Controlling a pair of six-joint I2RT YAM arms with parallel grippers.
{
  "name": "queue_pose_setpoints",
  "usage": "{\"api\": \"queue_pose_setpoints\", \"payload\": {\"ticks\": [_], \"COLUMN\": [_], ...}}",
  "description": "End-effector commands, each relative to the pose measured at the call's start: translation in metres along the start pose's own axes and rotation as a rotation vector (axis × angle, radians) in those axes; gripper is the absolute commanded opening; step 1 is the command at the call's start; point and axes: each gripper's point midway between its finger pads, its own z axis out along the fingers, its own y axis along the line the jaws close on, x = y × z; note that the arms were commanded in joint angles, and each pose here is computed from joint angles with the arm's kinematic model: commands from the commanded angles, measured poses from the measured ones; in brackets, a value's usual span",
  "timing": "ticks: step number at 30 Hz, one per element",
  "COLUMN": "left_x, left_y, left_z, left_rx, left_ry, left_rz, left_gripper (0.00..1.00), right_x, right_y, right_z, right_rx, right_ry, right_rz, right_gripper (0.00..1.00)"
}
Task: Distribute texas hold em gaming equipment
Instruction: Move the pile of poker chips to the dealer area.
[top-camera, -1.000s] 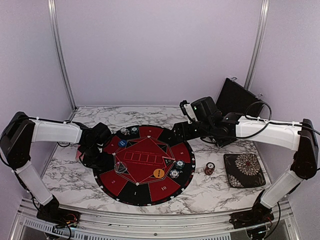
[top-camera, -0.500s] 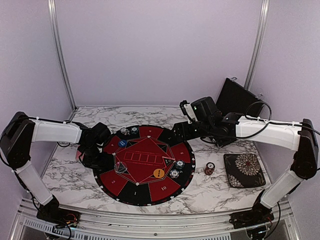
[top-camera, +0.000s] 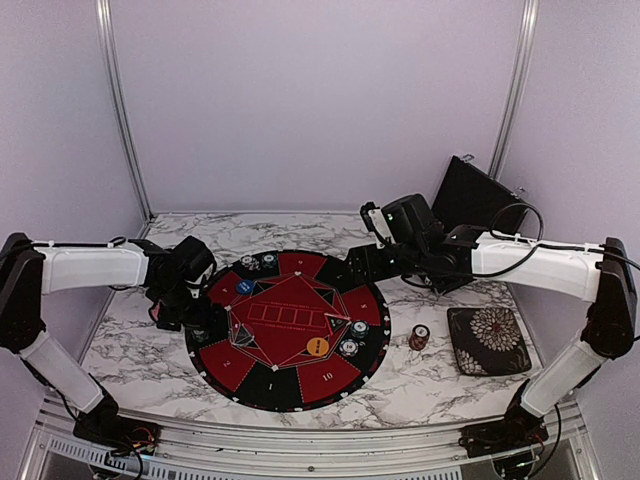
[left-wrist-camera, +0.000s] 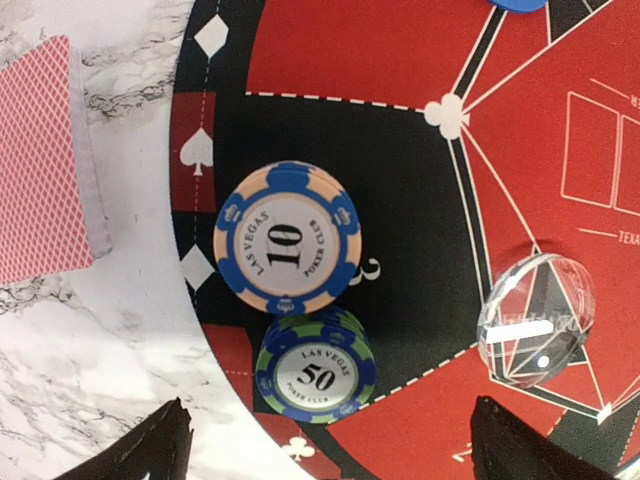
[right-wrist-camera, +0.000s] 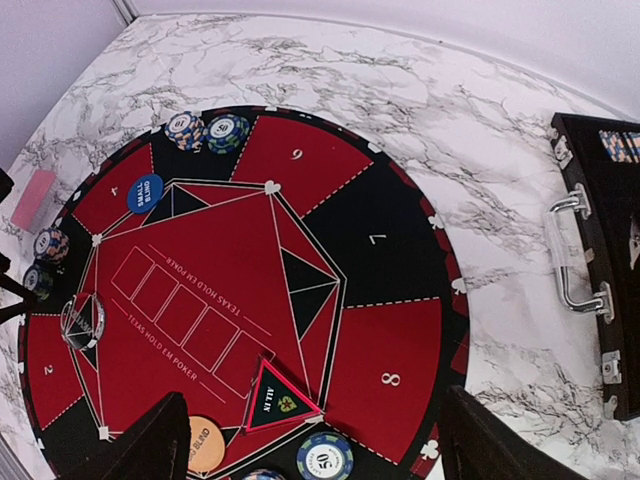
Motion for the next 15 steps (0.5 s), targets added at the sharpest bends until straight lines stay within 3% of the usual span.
{"api": "queue_pose_setpoints", "payload": {"ticks": [1,11,15], "left_x": [-0.005,-0.046,-0.065], "left_y": [-0.002,-0.036,-0.053], "left_z": [-0.026,-0.079,-0.093], "left_rx": [0.026,0.121,0.150], "left_ry": [-0.035,-0.195,-0.250], "left_rz": [0.012,0.106,0.164], "left_gripper": [0.99,0.99,0.99], "right_x": [-0.016,-0.034,-0.027], "right_y": [-0.006,-0.041,-0.064], "right_z": [-0.006,-0.041,-0.049], "right_rx": [0.033,0.194,0.273], "right_ry": [-0.027,-0.182,-0.145], "right_rz": [0.018,0.089,0.091], "right_gripper": [0.83,0.85,0.86]}}
